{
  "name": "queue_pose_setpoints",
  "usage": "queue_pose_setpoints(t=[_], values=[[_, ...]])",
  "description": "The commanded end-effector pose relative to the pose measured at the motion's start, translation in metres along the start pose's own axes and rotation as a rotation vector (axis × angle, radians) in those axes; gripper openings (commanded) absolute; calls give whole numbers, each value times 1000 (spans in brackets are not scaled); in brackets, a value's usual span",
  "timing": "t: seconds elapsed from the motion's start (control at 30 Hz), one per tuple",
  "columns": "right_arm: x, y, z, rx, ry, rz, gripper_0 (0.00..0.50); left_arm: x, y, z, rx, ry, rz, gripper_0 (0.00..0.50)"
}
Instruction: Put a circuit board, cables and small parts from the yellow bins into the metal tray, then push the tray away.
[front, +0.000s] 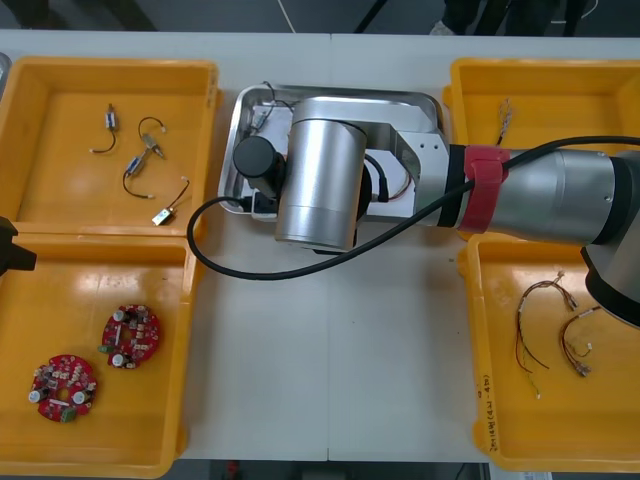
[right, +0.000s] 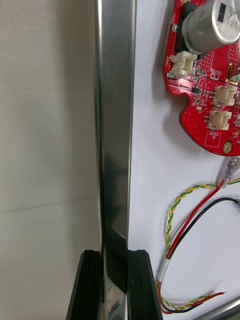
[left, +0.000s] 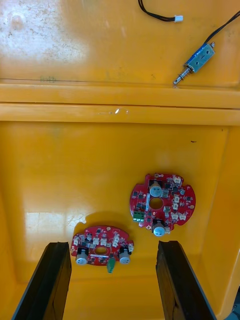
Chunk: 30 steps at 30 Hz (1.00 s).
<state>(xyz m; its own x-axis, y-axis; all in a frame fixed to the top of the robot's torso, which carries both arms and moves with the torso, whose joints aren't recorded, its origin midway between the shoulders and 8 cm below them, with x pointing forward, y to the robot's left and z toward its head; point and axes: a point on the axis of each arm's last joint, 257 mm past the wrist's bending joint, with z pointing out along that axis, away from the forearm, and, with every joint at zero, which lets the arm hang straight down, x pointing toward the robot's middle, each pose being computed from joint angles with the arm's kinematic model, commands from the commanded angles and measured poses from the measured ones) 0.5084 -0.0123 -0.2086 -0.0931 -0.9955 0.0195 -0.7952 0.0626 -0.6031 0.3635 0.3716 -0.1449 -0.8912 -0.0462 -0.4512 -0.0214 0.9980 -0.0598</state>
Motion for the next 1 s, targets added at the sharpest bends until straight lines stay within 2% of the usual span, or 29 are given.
queue_pose_setpoints(t=[0.03,0.13,0.4,0.67,1.0], values=[[-34,-31,-27,65,-75,-47,0,9,-8,2,10,12,95,500],[-38,-37,-27,82,-90,-54,0,9,-8,2,10,12,95,500],[-37,-58,-20,137,-98,-54,0,9,-8,2,10,12,95,500],[-41,-77,-10,164,-133,-37,0,9,-8,2,10,12,95,500],[-42,-94,-4,201,-155,-45,0,9,-8,2,10,12,95,500]])
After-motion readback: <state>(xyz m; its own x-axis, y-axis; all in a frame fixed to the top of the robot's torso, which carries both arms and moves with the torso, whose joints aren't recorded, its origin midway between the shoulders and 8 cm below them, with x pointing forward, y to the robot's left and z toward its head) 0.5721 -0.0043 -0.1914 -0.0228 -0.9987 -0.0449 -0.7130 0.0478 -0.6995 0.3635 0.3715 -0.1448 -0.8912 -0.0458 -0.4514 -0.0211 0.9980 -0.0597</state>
